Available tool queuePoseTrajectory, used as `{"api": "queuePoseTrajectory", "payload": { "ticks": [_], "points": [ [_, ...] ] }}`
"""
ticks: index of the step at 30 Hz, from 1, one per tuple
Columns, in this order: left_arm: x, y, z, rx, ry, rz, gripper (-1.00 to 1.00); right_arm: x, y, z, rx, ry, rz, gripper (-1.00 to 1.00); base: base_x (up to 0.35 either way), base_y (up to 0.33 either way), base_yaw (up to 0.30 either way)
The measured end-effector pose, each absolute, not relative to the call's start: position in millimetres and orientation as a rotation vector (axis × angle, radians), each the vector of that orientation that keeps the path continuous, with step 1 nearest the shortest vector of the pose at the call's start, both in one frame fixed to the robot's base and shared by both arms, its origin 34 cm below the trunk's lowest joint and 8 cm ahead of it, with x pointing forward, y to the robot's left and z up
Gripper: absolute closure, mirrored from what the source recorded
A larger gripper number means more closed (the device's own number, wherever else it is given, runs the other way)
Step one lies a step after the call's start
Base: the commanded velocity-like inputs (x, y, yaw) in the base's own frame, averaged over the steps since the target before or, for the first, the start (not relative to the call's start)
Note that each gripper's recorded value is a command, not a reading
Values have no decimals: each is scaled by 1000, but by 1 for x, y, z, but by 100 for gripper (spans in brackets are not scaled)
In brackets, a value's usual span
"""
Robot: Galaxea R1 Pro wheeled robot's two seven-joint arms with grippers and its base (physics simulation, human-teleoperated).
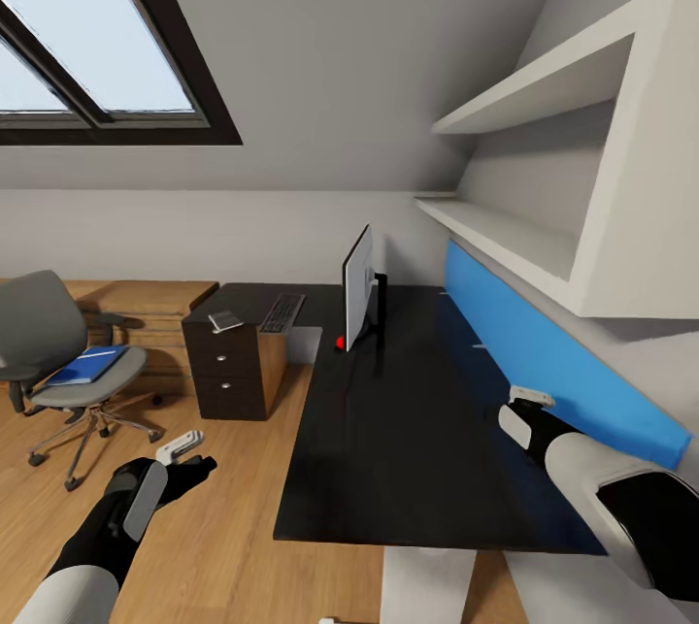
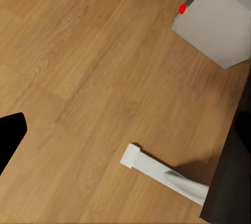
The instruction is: In the bedroom, organize the workspace by keeping the computer under the desk, ensuring the monitor is on the desk, placing the keyboard on the desk next to the monitor, placing the mouse on the desk next to the keyboard, moving the folder from the swivel chair onto the desk next to the mouse, stacking the notebook on top of the folder with the pen on top of the notebook, and positioning the swivel chair next to the desk.
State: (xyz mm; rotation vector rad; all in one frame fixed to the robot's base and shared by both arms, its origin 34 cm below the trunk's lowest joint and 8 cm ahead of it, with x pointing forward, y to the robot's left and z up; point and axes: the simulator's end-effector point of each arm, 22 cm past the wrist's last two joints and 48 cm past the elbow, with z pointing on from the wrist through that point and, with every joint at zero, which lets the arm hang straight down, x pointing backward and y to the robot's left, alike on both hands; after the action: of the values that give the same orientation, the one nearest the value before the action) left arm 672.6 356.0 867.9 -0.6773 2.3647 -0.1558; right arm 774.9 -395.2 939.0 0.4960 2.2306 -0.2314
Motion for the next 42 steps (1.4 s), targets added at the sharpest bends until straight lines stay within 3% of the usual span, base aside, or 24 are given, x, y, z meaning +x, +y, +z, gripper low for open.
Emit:
{"api": "queuePoseTrajectory", "payload": {
  "ticks": [17, 33, 42],
  "points": [
    [672, 355, 867, -679, 2366, -155, -100, 774, -396, 939, 508, 2230, -227, -100, 314, 151, 0],
    [673, 360, 870, -692, 2357, -156, -100, 773, -401, 938, 515, 2230, -235, -100, 29, 17, -156],
    [677, 405, 900, -872, 2210, -201, -100, 768, -425, 940, 538, 2222, -271, -100, 0, 0, -33]
  ]
}}
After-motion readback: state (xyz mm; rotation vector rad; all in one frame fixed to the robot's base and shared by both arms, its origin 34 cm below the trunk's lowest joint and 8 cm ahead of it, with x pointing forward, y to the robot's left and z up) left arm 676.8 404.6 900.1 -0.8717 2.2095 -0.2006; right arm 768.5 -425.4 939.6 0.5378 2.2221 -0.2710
